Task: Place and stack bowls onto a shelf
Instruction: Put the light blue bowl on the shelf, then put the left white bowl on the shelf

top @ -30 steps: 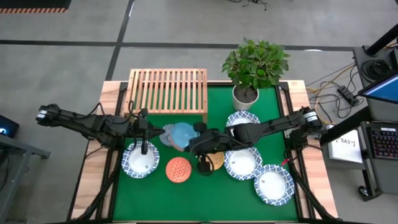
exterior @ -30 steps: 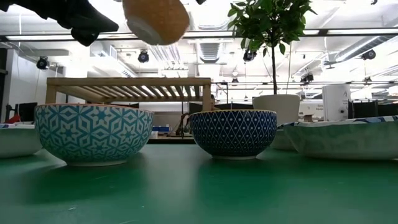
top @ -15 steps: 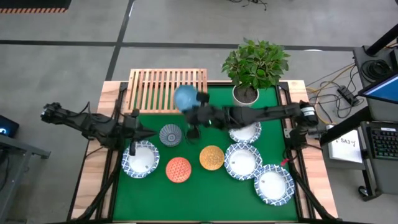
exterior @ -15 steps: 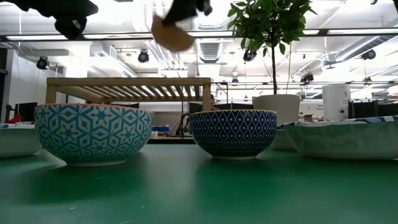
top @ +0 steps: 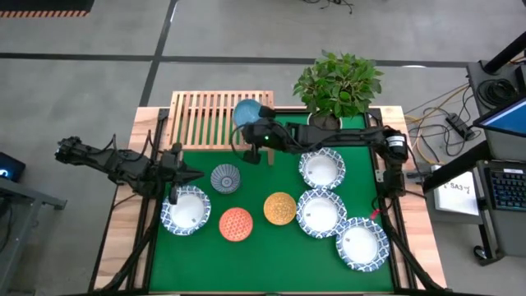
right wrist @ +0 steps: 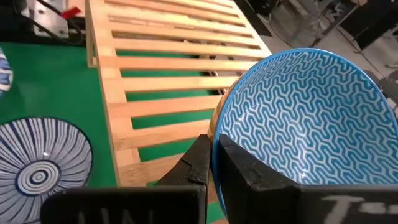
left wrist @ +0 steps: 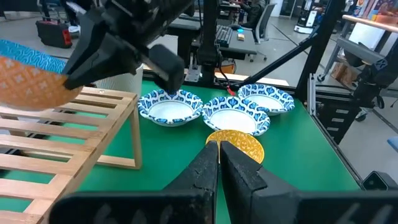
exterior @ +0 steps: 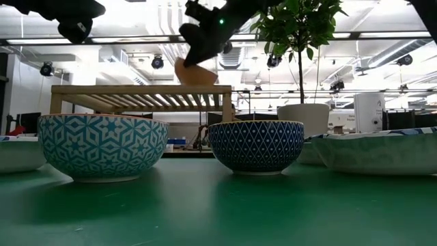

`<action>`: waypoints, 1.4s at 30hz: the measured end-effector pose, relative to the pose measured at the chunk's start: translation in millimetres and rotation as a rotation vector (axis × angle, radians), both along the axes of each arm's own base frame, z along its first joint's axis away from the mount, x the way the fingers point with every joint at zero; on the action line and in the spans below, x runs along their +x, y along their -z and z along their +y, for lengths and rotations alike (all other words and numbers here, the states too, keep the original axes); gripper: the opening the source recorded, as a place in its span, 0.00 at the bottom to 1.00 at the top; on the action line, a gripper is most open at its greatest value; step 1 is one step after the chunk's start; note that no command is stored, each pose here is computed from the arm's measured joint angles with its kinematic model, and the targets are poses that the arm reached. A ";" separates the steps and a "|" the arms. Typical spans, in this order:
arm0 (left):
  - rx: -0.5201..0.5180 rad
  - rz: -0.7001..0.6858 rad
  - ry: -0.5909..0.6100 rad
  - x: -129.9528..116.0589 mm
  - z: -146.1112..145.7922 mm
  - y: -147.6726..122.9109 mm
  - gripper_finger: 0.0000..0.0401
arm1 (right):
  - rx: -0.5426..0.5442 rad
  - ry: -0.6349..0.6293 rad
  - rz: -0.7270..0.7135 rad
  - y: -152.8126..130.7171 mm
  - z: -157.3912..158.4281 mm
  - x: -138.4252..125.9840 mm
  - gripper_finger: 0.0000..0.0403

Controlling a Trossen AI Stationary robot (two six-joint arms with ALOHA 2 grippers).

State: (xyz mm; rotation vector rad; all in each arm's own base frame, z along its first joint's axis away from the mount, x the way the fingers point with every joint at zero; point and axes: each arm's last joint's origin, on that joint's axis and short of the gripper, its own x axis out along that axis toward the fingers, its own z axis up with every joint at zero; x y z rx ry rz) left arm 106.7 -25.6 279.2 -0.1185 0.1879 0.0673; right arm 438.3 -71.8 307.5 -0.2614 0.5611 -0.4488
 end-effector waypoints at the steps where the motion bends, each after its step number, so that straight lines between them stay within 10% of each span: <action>1: 0.000 0.001 0.000 0.1 0.0 0.1 0.00 | 0.001 -0.001 0.005 2.1 -0.6 0.9 0.03; 14: 0.000 0.001 0.000 0.2 -0.1 0.1 0.00 | -0.037 -0.016 0.037 12.1 -4.9 6.7 0.05; 31: 0.005 0.014 0.000 2.4 -0.8 1.6 0.00 | -0.040 -0.015 -0.018 1.7 -2.4 5.2 0.44; 42: -0.109 0.057 -0.030 11.7 -4.1 9.2 0.00 | 0.092 -0.181 0.080 -40.7 44.4 -40.8 0.42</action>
